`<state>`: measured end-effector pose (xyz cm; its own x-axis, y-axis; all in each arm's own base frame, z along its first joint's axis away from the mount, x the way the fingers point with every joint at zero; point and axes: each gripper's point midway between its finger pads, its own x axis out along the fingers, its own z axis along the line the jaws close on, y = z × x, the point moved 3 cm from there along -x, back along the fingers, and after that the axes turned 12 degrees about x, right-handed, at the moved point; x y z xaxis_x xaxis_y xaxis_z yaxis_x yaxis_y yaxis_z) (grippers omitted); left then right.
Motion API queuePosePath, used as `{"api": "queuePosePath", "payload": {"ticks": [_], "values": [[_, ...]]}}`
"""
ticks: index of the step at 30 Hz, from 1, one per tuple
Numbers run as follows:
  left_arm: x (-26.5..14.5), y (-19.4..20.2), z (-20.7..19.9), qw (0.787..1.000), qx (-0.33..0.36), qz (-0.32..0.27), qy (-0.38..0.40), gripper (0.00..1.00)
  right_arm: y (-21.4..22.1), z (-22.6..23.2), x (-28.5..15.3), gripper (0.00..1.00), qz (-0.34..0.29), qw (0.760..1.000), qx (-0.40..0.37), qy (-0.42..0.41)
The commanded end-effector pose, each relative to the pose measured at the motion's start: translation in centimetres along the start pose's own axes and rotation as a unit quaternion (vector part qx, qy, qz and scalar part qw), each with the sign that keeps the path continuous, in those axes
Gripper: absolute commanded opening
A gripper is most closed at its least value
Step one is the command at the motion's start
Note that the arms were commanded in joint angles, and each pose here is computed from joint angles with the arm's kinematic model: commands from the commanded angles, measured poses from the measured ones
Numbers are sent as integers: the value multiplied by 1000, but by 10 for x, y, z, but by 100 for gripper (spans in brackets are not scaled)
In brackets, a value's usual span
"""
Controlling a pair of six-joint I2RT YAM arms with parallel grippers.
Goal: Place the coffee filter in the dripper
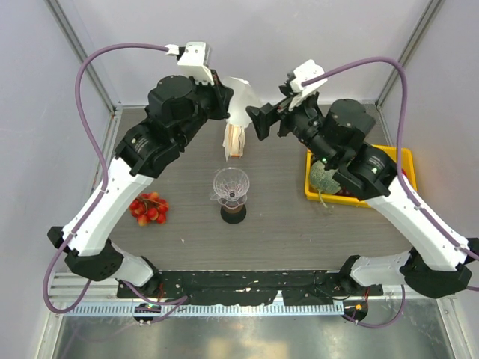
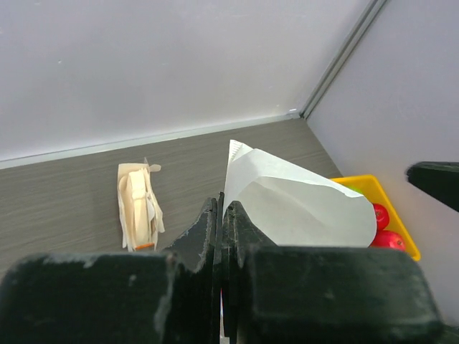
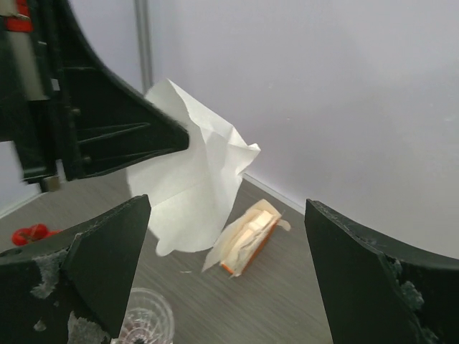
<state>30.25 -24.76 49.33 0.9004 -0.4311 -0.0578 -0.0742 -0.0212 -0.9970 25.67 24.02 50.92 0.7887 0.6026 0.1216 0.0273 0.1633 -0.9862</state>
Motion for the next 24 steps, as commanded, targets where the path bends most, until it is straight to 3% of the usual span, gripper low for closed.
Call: {"api": "queuePosePath", "payload": {"ticks": [1,11,20,24], "values": [[-6,-29,-4,998,-46,-50,-12,0,-4,-27,16,95,-19,992,-55,108],[-5,-20,-14,998,-58,-35,1,0,1,-46,40,96,-45,976,-118,178],[-11,-2,-3,998,-51,-18,-25,0,2,-71,35,96,-41,964,-106,239],[-10,6,-5,999,-46,-18,-18,0,0,-65,35,95,-45,974,-81,206]]}}
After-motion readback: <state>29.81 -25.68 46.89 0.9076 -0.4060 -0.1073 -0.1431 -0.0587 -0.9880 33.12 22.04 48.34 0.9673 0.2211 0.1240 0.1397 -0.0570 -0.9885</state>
